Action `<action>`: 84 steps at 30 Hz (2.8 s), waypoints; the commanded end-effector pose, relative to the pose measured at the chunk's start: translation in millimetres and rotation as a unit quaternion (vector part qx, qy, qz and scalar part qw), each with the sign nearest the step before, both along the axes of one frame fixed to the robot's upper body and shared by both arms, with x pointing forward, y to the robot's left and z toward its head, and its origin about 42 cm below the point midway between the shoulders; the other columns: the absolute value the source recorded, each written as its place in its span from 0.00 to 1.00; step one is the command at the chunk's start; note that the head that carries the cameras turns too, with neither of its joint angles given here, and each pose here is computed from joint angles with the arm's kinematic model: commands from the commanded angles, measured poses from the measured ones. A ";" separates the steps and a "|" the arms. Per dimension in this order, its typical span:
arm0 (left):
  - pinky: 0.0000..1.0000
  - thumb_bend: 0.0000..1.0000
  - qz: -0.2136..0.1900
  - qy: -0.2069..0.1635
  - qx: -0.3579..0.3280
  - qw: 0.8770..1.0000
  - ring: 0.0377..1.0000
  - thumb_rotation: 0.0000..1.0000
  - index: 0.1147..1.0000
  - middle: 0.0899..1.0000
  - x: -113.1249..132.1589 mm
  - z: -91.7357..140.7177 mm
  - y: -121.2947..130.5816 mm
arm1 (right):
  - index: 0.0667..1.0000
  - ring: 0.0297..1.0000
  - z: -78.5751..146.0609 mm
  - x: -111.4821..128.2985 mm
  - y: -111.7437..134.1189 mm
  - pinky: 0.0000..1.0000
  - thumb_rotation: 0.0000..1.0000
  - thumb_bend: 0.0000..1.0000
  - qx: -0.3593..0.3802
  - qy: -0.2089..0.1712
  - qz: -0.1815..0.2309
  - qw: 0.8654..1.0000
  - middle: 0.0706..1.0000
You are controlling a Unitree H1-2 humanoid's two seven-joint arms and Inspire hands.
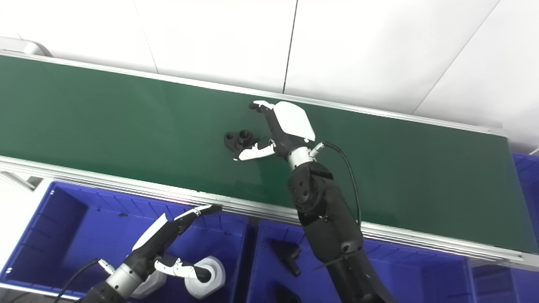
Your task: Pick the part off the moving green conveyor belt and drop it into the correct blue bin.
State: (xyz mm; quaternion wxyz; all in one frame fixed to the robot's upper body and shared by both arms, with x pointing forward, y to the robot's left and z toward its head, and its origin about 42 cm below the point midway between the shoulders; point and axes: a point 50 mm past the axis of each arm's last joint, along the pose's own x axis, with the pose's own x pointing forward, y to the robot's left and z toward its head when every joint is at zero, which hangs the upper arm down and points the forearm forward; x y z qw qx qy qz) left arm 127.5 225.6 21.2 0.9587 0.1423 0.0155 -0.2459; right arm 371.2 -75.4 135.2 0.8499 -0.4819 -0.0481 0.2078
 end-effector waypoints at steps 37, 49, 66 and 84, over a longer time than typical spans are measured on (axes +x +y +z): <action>0.90 0.85 0.010 -0.040 -0.017 0.999 0.88 0.39 0.82 0.87 -2.8 20.2 8.5 | 0.50 0.38 -48.0 -18.9 -10.6 0.32 0.00 0.52 -0.060 -0.010 -0.001 0.998 0.39; 0.85 0.88 0.015 -0.035 -0.025 0.999 0.84 0.35 0.79 0.84 0.1 23.5 19.1 | 0.48 0.29 -54.7 -30.8 -15.3 0.24 0.00 0.52 -0.090 -0.034 -0.001 0.995 0.36; 0.81 0.90 0.006 -0.055 -0.033 0.998 0.83 0.34 0.78 0.82 -0.6 39.4 21.1 | 0.49 0.35 41.7 -132.9 -58.7 0.29 0.00 0.52 0.059 -0.110 -0.040 0.991 0.37; 0.78 0.92 -0.007 -0.094 -0.041 0.995 0.81 0.35 0.78 0.81 2.7 72.0 -11.9 | 0.49 0.32 8.5 -218.3 -136.0 0.27 0.00 0.52 0.047 0.065 -0.010 0.997 0.36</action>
